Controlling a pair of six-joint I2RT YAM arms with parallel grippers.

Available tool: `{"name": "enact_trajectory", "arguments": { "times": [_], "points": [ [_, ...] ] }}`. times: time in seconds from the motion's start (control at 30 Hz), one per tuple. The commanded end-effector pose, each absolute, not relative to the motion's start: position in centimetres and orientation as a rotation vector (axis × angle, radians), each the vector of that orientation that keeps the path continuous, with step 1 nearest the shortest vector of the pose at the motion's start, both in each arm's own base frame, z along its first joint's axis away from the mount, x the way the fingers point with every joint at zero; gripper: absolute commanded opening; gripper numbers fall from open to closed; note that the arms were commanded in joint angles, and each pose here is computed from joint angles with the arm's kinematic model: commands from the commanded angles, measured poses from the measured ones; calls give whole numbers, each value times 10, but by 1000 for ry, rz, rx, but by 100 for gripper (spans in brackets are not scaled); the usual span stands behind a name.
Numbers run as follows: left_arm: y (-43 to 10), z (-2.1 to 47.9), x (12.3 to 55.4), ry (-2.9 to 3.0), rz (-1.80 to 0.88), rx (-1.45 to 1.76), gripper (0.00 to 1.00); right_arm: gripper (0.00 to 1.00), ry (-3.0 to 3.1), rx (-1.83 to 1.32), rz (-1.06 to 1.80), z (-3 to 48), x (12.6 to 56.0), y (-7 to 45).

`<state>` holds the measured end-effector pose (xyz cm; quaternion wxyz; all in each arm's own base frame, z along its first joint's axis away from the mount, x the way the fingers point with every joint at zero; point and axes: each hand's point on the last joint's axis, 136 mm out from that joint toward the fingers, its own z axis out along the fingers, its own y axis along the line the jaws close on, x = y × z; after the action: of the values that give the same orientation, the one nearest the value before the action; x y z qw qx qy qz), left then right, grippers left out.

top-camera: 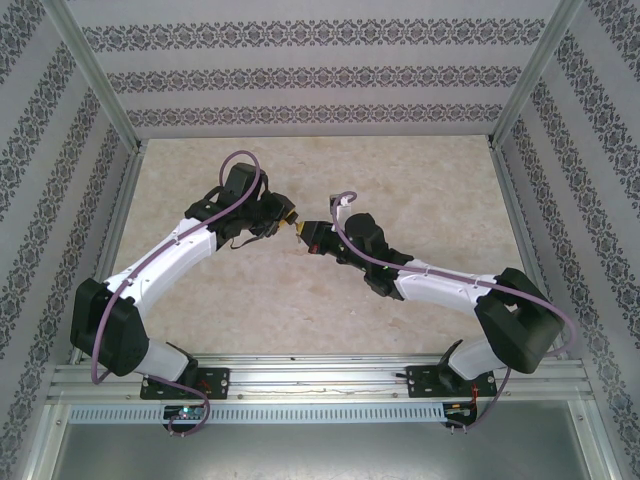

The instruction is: Unlock with the key

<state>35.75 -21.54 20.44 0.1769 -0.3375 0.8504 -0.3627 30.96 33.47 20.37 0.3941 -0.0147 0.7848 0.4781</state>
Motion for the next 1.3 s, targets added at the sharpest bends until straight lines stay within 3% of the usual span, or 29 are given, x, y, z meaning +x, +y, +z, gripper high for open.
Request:
{"name": "enact_trajectory", "arguments": {
  "times": [0.0, 0.4, 0.6, 0.87, 1.27],
  "points": [
    [-218, 220, 360, 2357, -1087, -937, 28, 0, 1923, -26, 1205, 222, 322, 338],
    [-224, 219, 360, 2363, -1102, -932, 26, 0, 1909, 0, 1143, 223, 326, 347],
    [-224, 221, 359, 2364, -1104, -922, 26, 0, 1862, 108, 1338, 230, 341, 350],
    [-227, 220, 359, 2365, -1118, -920, 25, 0, 1855, -13, 1233, 235, 340, 362],
    [-226, 224, 359, 2361, -1124, -904, 25, 0, 1871, 39, 1297, 230, 347, 361]
  ]
}}
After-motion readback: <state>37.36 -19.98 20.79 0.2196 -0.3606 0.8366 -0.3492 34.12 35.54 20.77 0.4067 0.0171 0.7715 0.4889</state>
